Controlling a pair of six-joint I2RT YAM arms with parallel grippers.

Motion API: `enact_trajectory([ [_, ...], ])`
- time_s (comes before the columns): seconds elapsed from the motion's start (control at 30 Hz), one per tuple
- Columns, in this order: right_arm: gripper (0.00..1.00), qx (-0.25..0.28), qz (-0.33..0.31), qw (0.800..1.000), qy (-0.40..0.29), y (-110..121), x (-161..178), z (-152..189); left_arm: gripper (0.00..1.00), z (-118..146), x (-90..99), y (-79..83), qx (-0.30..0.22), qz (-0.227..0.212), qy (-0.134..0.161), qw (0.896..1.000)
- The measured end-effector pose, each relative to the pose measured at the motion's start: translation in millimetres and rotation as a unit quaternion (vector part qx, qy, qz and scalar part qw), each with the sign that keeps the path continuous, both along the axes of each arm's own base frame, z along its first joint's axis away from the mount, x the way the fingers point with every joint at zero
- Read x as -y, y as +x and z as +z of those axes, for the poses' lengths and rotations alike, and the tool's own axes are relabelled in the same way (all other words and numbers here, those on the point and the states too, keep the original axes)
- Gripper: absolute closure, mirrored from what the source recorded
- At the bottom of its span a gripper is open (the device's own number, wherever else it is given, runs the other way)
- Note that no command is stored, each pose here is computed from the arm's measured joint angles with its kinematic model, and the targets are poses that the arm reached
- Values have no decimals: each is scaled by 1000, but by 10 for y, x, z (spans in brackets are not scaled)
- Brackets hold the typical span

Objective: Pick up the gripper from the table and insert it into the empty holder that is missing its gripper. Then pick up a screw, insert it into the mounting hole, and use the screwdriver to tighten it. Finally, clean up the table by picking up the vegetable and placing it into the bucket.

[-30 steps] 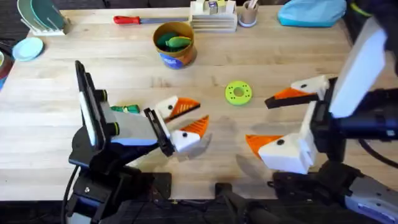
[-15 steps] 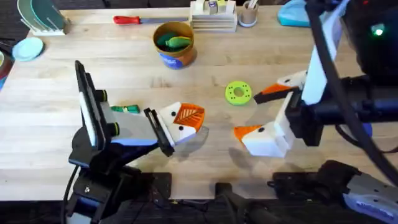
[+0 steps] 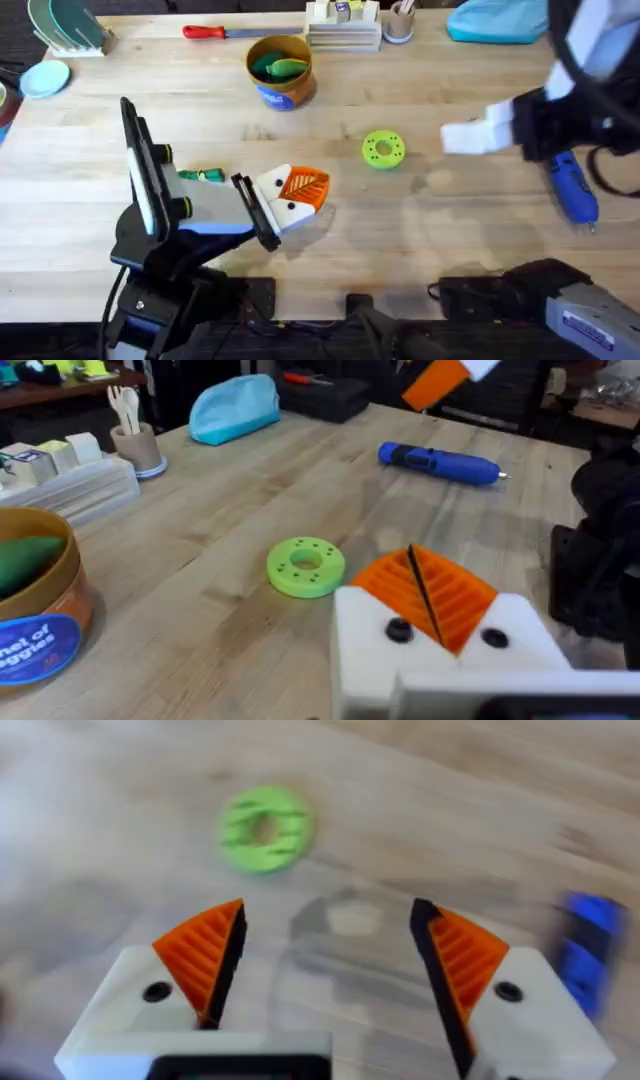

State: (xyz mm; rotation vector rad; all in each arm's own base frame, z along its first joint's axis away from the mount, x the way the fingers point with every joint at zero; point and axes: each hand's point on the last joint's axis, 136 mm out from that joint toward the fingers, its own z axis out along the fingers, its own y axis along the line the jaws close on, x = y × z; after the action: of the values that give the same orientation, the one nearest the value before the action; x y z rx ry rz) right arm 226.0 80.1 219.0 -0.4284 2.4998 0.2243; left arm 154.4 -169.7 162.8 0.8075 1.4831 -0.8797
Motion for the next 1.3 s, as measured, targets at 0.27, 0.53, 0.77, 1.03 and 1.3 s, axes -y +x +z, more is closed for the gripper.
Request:
enact_trajectory([
  [0.27, 7, -34, -300, 941, -155, 204, 1748, -194, 993, -1, 0, 0, 0, 0, 0, 1000],
  [0.53, 7, -174, -323, 914, -175, 6, 2428, -795, 993, -2, 0, 0, 0, 0, 0, 1000],
  [0.77, 7, -205, -234, 944, -115, 185, 2412, -1222, 993, -2, 0, 1, 0, 0, 0, 1000],
  [1.03, 7, -223, -162, 954, -121, 351, 2471, -1599, 993, -2, 0, 0, 0, 0, 0, 1000],
  [1.3, 46, -249, -139, 952, -112, 366, 2470, -1851, 993, -2, -1, 1, 0, 0, 0, 1000],
])
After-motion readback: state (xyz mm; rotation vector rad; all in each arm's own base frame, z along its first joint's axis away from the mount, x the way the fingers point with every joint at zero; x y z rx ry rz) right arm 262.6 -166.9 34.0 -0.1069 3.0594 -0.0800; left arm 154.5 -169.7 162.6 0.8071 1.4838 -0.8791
